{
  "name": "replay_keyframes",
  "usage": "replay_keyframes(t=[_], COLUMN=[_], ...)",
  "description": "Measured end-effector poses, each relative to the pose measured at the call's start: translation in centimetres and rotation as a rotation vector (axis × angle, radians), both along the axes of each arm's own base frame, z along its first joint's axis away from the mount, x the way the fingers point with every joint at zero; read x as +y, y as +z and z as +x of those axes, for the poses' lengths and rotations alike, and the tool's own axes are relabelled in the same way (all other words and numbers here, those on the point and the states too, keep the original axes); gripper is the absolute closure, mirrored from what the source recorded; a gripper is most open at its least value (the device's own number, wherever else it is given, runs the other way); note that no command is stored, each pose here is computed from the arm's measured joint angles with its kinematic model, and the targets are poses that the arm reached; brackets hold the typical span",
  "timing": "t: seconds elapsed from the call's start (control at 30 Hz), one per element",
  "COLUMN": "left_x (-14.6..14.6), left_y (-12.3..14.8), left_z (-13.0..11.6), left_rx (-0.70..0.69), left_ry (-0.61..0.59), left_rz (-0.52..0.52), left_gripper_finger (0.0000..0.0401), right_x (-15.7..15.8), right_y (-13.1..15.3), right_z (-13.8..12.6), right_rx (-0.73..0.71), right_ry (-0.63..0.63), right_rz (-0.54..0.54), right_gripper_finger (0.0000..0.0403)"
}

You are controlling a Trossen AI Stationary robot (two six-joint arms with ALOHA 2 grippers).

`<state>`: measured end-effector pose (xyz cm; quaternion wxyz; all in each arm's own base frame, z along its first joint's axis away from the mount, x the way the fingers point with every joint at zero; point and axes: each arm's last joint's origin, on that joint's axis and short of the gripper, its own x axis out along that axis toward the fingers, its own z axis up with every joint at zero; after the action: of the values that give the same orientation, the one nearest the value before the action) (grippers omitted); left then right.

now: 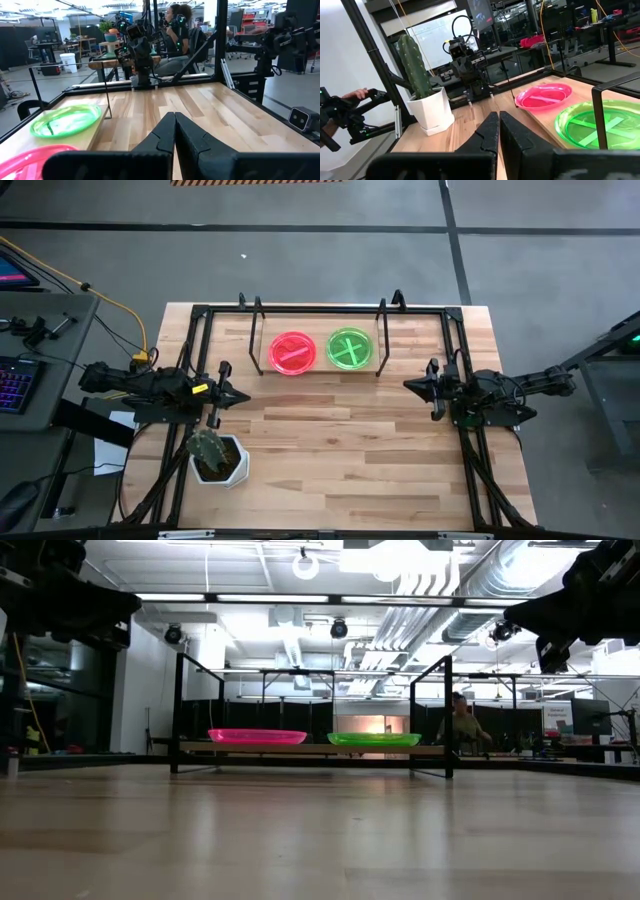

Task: Place and stack plates onto a shelf
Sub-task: Return to Home Position

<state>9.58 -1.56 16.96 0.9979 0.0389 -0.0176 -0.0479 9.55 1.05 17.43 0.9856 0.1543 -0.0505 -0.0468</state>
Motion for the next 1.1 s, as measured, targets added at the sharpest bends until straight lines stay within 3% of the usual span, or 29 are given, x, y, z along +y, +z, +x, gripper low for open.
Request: replay_keyframes(t=[1.1], left_x=[0.32], left_y=[-0.01], left_z=[0.05], left_rx=[0.001], left_ry=[0.034], left_rz=[0.0], left_gripper_finger=[0.0401], right_x=[0.0], right_y=[-0.04], right_z=[0.01], right_rx=[0.002], right_ry=[-0.002], right_rz=[0.0], right_gripper_finger=[0.0402])
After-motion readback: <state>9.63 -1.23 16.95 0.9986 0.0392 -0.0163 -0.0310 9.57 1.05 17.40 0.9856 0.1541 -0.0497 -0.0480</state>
